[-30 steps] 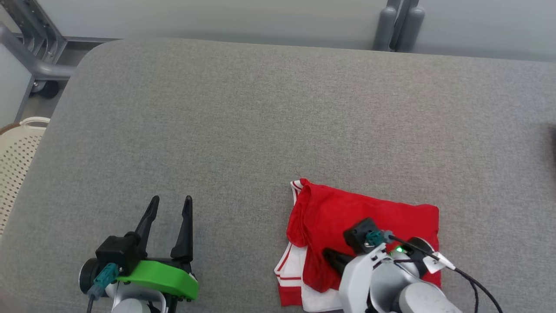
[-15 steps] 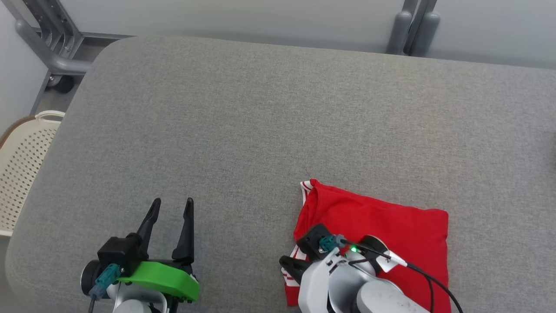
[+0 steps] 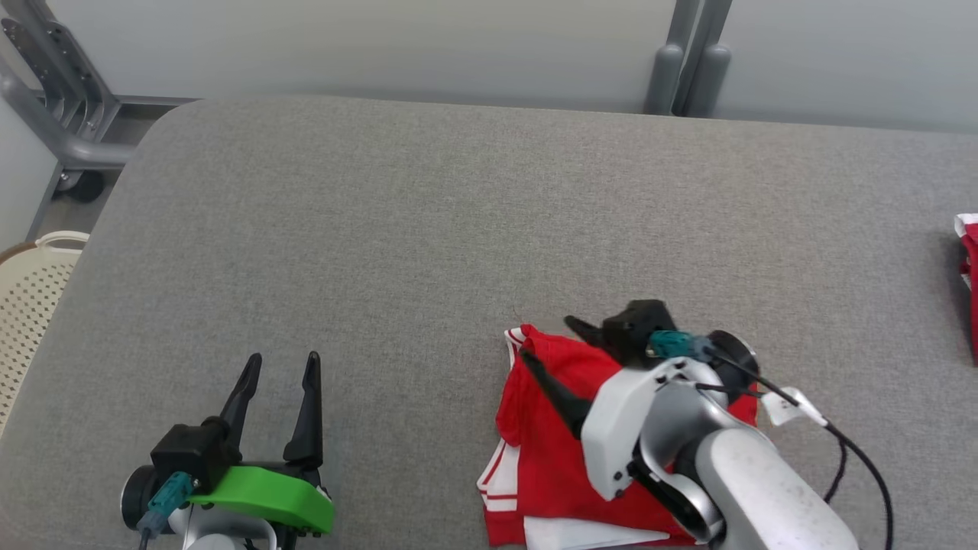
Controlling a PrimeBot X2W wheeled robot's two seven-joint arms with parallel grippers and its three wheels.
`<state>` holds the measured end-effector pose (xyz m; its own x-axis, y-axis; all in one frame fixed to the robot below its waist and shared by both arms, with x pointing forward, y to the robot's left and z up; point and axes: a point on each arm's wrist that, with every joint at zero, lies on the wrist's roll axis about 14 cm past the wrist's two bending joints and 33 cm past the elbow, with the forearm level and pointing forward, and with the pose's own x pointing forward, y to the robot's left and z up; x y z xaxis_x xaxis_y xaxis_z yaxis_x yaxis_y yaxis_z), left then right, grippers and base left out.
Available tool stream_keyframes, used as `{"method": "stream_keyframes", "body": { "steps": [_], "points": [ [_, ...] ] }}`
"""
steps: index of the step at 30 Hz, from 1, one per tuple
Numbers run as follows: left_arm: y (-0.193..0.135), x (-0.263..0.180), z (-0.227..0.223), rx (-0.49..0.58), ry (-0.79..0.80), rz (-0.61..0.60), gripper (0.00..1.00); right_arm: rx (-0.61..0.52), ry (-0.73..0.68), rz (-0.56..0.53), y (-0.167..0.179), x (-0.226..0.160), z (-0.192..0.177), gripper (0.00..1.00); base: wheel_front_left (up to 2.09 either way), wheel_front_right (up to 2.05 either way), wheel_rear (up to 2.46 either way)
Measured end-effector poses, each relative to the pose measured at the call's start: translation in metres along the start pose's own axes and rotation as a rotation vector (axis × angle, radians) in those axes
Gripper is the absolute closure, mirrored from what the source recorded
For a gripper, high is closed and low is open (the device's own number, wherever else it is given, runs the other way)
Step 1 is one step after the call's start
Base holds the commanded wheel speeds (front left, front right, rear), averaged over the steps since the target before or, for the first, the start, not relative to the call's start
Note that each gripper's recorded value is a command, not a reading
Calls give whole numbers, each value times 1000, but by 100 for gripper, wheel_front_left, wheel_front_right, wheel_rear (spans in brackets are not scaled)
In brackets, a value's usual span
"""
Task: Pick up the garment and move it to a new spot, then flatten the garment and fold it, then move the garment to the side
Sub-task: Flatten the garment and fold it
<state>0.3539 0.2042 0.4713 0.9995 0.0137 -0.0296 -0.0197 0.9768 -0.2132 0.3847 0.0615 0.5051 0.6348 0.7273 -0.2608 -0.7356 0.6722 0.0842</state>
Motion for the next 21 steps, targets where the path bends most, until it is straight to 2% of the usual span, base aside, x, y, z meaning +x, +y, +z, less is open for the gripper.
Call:
{"method": "stream_keyframes", "body": {
  "steps": [5,12,16,21],
  "points": [
    [-4,3,4,13,-14,-17,0,30,-11,-188,-49,-35,-1,0,0,0,0],
    [-12,9,7,27,-23,-41,0,138,54,-418,-94,-93,-32,0,0,0,0],
    [-17,12,6,37,-22,-59,0,182,148,-511,-109,-121,-61,0,0,0,0],
    [-23,16,4,35,-17,-77,0,270,173,-539,-115,-135,-76,0,0,0,0]
  ]
}}
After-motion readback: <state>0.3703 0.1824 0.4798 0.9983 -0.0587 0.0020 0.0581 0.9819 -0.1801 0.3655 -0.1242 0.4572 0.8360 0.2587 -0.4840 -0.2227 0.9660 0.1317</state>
